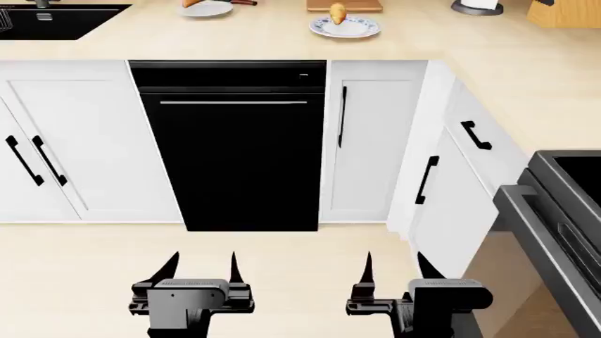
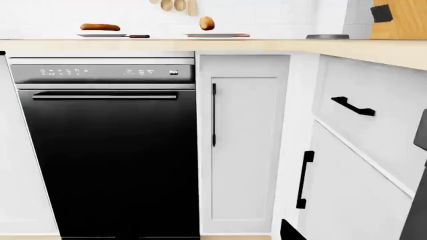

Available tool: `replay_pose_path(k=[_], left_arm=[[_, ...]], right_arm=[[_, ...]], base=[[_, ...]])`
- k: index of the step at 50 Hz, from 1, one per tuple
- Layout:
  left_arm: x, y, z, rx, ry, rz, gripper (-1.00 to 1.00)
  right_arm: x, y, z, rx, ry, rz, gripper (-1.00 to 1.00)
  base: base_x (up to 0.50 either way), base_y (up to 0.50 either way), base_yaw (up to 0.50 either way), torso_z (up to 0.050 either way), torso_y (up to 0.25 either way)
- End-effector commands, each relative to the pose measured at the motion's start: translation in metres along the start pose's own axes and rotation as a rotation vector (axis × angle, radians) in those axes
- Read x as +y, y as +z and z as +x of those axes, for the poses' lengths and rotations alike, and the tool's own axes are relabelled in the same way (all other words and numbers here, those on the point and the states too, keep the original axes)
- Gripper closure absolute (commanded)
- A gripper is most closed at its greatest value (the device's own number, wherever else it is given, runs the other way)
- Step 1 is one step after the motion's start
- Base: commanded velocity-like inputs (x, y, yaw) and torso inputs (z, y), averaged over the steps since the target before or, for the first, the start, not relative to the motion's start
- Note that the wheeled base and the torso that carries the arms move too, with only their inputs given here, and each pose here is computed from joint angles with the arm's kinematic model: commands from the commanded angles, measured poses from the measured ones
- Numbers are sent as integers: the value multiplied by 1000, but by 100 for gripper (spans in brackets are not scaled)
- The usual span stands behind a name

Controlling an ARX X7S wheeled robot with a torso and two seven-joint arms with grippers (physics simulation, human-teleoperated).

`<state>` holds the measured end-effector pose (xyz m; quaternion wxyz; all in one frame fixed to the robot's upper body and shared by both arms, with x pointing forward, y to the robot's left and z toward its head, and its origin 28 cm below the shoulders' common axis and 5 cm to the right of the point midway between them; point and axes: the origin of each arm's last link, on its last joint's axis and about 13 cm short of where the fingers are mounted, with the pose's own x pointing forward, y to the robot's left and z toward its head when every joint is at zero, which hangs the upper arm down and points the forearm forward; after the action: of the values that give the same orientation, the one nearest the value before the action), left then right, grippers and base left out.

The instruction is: From the different types of pastries on the counter, select a croissant and place it on the cutting board. Then retrieve a jar of jam from the cabinet and place it alongside the croissant on the cutting board.

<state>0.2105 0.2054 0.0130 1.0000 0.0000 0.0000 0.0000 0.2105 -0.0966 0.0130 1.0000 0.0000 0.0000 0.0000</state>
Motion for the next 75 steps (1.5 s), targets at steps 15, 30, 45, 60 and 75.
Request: replay_pose_path(k=[15,30,45,60,75], left_arm=[[2,50,1,-62,-69,-8,-100],[13,127,10,-156,-110,-17,-100],[20,196,6,-279,-119,-26,-100],[28,219,4,-309,-121,-50,-100],[29,228,-2,-324,-134,-29,-100]], right_arm=[[-3,43,7,-14,31,-50,-100],[-14,128,28,-58,45,2,-100],[-14,203,27,-161,72,-71,-100],[-10,242,29,-260,110,-68,-100],[-14,260,22,-291,129,-105,-100]], base=[[0,0,0,26,0],[0,0,0,50,0],[0,0,0,50,0],[313,0,0,50,0],[500,0,0,50,0]])
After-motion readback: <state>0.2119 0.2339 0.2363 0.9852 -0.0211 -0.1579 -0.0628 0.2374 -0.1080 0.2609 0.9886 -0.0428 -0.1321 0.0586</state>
